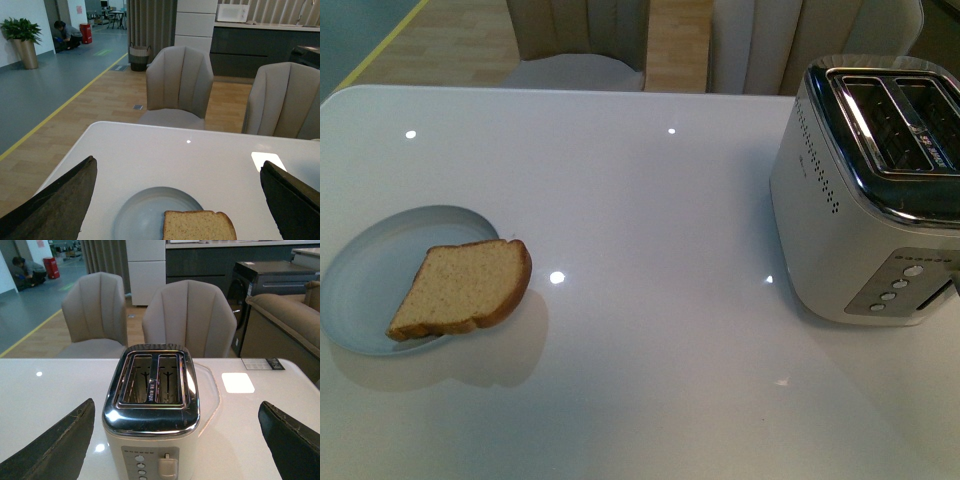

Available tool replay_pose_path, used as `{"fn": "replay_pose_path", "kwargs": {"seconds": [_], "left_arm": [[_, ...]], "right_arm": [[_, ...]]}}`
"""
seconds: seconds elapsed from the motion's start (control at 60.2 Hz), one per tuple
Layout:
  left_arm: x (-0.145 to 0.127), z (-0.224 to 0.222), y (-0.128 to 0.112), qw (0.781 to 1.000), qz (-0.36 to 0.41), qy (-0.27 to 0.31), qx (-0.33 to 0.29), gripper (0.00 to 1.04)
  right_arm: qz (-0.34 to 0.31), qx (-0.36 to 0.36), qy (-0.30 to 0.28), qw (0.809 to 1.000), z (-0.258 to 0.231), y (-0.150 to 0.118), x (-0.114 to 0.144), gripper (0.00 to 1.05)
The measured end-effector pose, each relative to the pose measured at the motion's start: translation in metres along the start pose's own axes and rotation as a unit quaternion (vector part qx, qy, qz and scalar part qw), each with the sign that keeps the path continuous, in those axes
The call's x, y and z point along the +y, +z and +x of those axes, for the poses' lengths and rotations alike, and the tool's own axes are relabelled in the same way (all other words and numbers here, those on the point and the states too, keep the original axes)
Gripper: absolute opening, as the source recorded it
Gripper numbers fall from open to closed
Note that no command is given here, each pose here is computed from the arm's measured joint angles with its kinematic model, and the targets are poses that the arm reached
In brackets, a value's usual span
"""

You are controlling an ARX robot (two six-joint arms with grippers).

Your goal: Left arm holds plate, right arm toasts bread

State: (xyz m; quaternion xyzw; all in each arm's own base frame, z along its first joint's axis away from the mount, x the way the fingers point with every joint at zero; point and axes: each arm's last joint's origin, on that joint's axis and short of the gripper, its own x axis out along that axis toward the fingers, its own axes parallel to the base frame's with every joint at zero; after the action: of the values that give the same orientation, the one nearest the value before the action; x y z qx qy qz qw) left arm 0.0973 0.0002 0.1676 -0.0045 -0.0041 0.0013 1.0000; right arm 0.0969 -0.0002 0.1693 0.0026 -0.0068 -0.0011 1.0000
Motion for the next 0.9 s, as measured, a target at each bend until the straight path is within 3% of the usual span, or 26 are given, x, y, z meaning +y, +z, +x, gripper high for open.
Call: {"fn": "replay_pose_path", "kwargs": {"seconds": [0.465, 0.531, 0.565, 0.614, 0.697, 0.897], "left_arm": [[0.000, 0.000, 0.000, 1.000, 0.000, 0.000, 0.000, 0.98], [0.000, 0.000, -0.001, 0.994, -0.043, -0.048, 0.085, 0.98], [-0.001, 0.001, 0.000, 0.981, -0.085, -0.072, 0.162, 0.98], [-0.001, 0.003, -0.003, 0.962, -0.127, -0.082, 0.228, 0.98], [0.002, 0.010, -0.005, 0.948, -0.162, -0.087, 0.260, 0.98], [0.027, 0.047, 0.000, 0.953, -0.170, -0.067, 0.241, 0.98]], "right_arm": [[0.000, 0.000, 0.000, 1.000, 0.000, 0.000, 0.000, 0.96], [0.000, 0.000, 0.000, 1.000, 0.000, 0.000, 0.000, 0.96], [0.000, 0.000, 0.001, 1.000, 0.000, 0.000, 0.000, 0.96], [0.000, 0.000, 0.000, 1.000, 0.000, 0.000, 0.000, 0.96], [0.000, 0.000, 0.000, 1.000, 0.000, 0.000, 0.000, 0.96], [0.000, 0.000, 0.000, 1.000, 0.000, 0.000, 0.000, 0.96]]}}
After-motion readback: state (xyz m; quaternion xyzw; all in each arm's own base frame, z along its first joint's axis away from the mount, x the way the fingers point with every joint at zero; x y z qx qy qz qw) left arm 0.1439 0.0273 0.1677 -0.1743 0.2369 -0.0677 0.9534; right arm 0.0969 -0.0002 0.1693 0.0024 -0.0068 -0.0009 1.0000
